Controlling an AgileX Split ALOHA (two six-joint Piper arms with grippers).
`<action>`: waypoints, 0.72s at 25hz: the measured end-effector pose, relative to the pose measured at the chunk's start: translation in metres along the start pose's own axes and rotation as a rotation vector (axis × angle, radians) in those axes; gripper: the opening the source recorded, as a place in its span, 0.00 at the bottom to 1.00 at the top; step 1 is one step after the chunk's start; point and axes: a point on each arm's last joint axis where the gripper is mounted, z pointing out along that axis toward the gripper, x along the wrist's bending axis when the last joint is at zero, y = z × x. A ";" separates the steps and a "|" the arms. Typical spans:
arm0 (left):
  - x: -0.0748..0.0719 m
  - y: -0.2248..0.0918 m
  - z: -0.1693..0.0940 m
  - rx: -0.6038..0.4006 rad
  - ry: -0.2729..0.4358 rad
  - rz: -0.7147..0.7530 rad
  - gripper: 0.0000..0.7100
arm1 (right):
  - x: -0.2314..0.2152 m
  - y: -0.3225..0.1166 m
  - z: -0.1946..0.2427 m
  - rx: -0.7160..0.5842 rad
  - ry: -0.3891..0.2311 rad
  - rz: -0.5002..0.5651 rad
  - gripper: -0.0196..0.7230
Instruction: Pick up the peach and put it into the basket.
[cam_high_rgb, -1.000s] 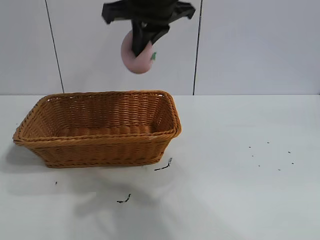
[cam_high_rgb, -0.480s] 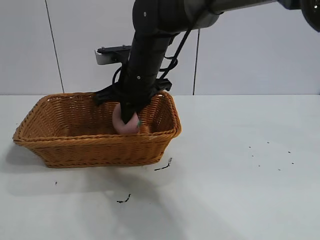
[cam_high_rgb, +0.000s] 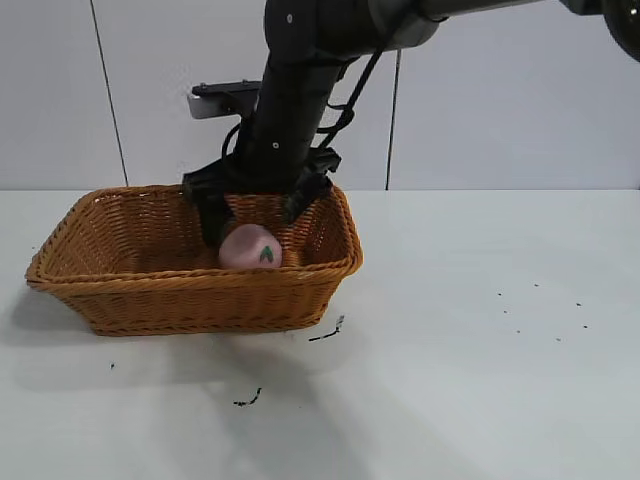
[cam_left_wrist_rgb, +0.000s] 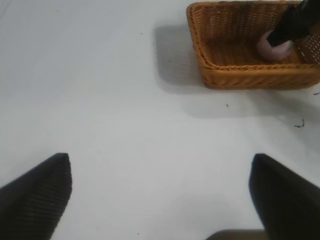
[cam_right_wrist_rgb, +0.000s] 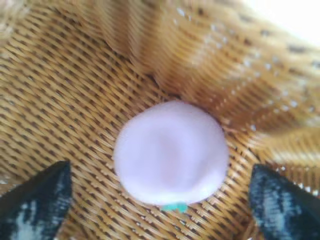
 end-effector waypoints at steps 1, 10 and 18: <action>0.000 0.000 0.000 0.000 0.000 0.000 0.98 | 0.000 0.008 -0.014 -0.023 -0.003 -0.004 0.95; 0.000 0.000 0.000 0.000 0.000 0.000 0.98 | -0.022 0.045 -0.114 -0.166 -0.104 0.009 0.95; 0.000 0.000 0.000 0.000 0.000 0.000 0.98 | -0.137 0.017 -0.128 -0.113 -0.206 0.231 0.96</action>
